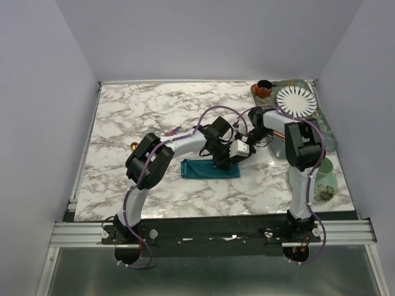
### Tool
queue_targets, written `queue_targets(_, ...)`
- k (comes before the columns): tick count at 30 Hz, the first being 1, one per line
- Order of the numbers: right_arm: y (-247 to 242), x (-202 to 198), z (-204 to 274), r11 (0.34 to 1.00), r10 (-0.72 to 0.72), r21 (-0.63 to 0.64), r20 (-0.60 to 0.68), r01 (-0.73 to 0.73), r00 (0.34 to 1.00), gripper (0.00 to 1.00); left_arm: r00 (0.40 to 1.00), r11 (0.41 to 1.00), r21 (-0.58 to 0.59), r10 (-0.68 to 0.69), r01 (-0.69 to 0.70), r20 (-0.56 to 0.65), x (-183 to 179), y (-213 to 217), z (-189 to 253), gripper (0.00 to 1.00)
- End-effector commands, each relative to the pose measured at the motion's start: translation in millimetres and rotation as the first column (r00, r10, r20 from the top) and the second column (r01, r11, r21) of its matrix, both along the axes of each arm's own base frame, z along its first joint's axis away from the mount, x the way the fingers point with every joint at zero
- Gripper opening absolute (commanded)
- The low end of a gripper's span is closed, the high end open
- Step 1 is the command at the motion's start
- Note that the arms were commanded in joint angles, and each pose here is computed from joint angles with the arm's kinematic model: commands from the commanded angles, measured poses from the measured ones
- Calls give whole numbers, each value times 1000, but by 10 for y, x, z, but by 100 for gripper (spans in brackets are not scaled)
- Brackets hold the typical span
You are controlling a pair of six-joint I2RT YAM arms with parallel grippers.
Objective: Fold the napkin into a case and place the utensils inside
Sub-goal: Smooth out the smaller rectangle-folded napkin at the center of the board.
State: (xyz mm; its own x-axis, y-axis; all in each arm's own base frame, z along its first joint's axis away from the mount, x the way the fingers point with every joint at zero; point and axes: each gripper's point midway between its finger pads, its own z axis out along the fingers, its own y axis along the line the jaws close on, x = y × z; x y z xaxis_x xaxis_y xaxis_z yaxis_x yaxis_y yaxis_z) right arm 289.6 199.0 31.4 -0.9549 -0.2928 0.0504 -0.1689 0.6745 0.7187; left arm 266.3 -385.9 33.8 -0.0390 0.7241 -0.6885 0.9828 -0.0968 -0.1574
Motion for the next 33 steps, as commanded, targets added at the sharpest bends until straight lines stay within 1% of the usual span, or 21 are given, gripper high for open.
queue_targets(1,-14,13,-92,1000,5,-18,-11,-5,1000,1,1000,997,79,11,-13,21,-18,100,-172,26)
queue_targets(2,-15,9,-95,1000,5,-18,-13,-5,1000,1,1000,996,86,8,-10,23,-36,104,-190,22)
queue_targets(4,-20,6,-107,1000,6,-21,-13,-6,1000,0,1000,996,90,-2,-1,30,-44,107,-203,20)
queue_targets(5,-22,-4,-117,1000,6,-22,-17,-7,1000,1,999,995,95,-1,-2,35,-45,116,-211,13)
queue_targets(8,-33,-13,-119,1000,12,-25,-13,-12,1000,1,999,996,89,9,-13,46,-33,108,-161,0)
queue_targets(17,-36,-15,-119,1000,23,-20,-3,-23,1000,1,994,996,6,88,-89,59,161,133,179,0)
queue_targets(19,-35,-12,-111,1000,23,-20,-1,-23,1000,1,993,995,3,97,-98,60,195,150,185,0)
queue_targets(24,-15,8,-80,1000,18,-9,-1,-18,1000,1,994,993,52,106,-108,36,214,239,17,0)
queue_targets(27,12,15,-36,1000,12,9,-3,-12,1000,8,993,992,59,114,-116,32,242,248,-25,0)
queue_targets(28,37,21,-2,1000,6,25,-5,-6,1000,14,993,991,59,116,-117,28,240,245,-32,0)
queue_targets(30,67,31,44,999,-2,43,-10,3,1000,20,993,991,60,115,-116,24,241,238,-44,0)
queue_targets(31,82,36,70,999,-6,53,-12,6,1000,25,993,992,59,113,-114,24,242,234,-45,0)
queue_targets(33,88,33,88,999,-6,52,-16,7,1000,28,994,992,55,109,-110,23,238,229,-39,0)
